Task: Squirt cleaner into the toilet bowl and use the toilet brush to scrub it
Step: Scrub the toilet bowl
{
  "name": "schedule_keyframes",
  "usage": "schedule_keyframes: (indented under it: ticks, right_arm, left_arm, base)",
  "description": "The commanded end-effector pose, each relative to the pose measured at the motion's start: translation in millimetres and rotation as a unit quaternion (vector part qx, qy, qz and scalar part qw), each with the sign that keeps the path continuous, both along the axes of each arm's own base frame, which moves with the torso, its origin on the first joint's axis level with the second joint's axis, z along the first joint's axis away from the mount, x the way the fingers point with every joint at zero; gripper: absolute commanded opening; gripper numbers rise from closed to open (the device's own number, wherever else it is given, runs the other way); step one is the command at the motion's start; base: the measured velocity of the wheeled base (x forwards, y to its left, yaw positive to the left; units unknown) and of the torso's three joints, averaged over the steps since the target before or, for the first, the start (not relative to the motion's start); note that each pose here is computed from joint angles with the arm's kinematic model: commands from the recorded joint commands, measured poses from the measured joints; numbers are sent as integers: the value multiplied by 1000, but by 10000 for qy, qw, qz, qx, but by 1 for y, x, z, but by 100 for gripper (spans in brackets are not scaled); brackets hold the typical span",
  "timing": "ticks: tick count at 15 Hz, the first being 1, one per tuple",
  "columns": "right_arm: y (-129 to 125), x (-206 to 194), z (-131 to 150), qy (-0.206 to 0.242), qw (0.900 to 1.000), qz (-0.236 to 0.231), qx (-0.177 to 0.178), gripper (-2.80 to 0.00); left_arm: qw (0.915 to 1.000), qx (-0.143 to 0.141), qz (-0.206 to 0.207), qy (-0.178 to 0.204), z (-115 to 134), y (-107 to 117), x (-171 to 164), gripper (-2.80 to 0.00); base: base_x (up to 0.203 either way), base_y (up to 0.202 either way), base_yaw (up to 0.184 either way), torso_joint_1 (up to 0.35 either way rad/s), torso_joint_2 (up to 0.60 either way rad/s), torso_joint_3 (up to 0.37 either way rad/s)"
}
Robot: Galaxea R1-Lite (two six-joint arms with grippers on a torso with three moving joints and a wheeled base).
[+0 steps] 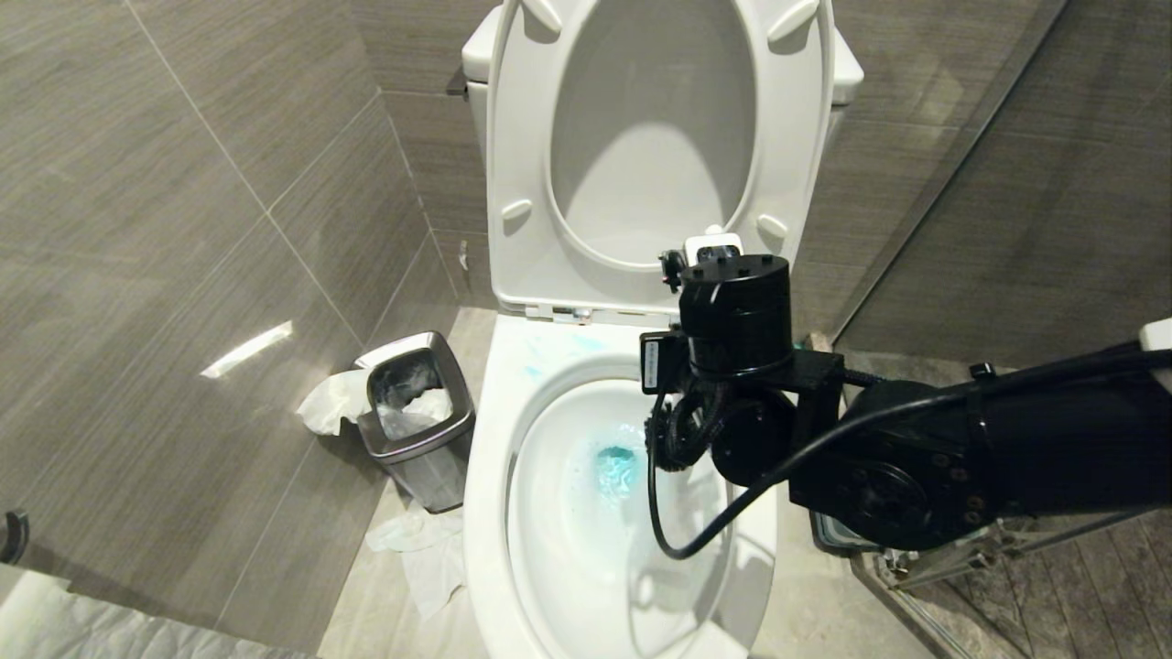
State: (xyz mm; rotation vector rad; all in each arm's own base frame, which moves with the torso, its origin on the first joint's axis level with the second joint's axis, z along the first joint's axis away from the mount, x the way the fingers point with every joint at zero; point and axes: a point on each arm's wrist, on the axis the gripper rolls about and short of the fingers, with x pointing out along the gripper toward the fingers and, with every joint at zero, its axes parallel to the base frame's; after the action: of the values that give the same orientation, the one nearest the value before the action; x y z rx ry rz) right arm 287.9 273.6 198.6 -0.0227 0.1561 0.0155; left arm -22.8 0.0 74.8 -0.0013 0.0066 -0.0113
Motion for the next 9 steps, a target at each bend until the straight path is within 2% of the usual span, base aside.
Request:
schedule_keyframes:
  ticks: [1,4,9]
  right_arm:
    - [10,22,-18,80,9999,-91,-63,-280]
    - [18,42,-29,130,9998,-149,-99,-280]
    - [40,57,-28,-63,9999,-75,97,-280]
  left_arm:
    - [10000,-1,3,13,0,0,0,-280]
    - [10000,-1,-5,14,0,0,0,-280]
    - [10000,-1,3,13,0,0,0,-280]
  base:
    - [0,0,0,0,0,0]
    - [0,0,0,0,0,0]
    - [0,0,0,0,0,0]
